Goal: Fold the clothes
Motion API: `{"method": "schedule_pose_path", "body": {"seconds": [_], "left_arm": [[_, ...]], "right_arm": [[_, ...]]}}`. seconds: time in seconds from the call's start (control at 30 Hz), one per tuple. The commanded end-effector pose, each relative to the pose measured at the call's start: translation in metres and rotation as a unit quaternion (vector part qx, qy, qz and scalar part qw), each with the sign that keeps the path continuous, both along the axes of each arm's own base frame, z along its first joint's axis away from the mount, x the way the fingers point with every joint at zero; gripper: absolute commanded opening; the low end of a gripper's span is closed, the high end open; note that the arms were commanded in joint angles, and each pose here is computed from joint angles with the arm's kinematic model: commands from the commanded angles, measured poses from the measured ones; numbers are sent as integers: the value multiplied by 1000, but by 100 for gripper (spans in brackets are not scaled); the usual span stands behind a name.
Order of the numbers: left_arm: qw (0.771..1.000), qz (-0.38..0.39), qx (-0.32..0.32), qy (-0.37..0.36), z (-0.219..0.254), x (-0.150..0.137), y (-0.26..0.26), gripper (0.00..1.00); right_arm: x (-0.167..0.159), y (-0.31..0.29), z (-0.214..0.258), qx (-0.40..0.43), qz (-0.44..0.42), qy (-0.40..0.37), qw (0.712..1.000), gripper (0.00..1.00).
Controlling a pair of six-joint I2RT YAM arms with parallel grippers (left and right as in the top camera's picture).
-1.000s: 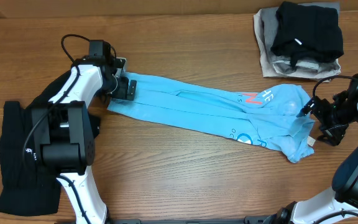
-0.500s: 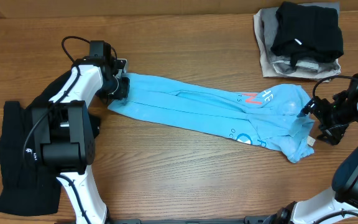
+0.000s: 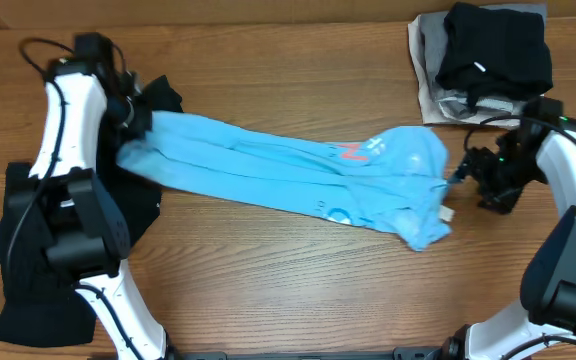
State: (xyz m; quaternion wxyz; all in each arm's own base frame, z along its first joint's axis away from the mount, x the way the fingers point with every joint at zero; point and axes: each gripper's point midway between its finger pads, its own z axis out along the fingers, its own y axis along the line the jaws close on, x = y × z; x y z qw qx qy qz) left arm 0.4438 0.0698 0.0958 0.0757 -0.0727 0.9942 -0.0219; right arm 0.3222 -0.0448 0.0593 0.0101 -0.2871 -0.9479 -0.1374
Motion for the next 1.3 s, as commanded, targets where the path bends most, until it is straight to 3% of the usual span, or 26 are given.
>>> {"method": "schedule_pose_path", "body": {"seconds": [0.0, 0.13, 0.23, 0.73, 1.27], "left_arm": [[999, -23, 11, -23, 31, 10, -5, 4], [998, -52, 12, -26, 45, 11, -20, 4], [996, -82, 14, -23, 48, 10, -36, 4], [968, -250, 27, -12, 38, -3, -164, 4], [940, -340, 11, 16, -21, -40, -244, 4]], "right_arm": [[19, 28, 7, 23, 28, -34, 999, 56], [31, 55, 2, 21, 44, -53, 997, 27], [36, 69, 2, 21, 58, -64, 996, 19], [38, 70, 2, 20, 60, -68, 996, 18], [40, 70, 2, 20, 62, -71, 995, 18]]}}
